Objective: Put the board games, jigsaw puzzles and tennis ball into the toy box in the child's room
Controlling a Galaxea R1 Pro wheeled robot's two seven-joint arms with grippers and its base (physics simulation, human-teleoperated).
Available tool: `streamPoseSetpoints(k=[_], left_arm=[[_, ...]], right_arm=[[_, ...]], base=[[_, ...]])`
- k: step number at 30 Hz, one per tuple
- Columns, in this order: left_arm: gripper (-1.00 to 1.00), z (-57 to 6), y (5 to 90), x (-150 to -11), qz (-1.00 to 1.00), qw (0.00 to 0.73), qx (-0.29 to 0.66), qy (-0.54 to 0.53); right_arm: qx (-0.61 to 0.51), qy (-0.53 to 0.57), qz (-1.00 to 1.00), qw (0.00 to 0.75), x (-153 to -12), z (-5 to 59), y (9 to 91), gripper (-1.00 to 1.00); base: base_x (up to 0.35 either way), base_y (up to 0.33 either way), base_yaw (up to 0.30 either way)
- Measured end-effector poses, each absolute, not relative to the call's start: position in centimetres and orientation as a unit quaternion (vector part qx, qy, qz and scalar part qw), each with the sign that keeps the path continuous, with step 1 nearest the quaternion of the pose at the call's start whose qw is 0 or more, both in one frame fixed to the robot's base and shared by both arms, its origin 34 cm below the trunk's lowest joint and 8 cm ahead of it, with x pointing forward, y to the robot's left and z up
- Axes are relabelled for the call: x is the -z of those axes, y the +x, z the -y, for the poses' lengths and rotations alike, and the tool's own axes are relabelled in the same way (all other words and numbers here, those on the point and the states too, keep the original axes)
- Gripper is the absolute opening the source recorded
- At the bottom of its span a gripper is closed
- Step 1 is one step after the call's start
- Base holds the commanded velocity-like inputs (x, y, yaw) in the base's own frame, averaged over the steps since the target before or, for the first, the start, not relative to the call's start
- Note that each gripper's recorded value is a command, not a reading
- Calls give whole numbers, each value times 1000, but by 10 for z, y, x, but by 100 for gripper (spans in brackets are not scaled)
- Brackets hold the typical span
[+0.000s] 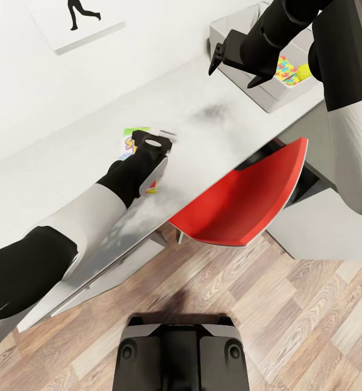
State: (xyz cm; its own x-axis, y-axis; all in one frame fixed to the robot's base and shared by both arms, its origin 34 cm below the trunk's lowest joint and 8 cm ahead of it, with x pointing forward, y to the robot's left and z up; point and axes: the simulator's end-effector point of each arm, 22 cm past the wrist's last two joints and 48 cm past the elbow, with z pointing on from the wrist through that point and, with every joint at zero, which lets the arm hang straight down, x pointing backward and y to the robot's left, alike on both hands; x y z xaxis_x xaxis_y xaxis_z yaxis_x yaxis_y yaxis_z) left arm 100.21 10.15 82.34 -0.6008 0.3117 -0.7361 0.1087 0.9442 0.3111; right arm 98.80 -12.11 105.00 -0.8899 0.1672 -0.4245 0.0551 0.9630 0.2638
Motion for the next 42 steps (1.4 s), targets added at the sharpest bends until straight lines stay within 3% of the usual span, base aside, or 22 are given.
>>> streamPoseSetpoints(k=[11,34,42], left_arm=[[100,-139,1008,-820,-906,412,-93,22],[100,-141,1017,-829,-893,442,-86,0],[100,-168,1006,-816,-895,424,-138,-19]], right_arm=[[-124,57,-964,227,-1050,121,988,100],[-125,56,-964,228,-1051,119,988,100],[-125,57,-964,228,-1050,120,988,100]], base=[[0,0,0],[0,0,0],[0,0,0]])
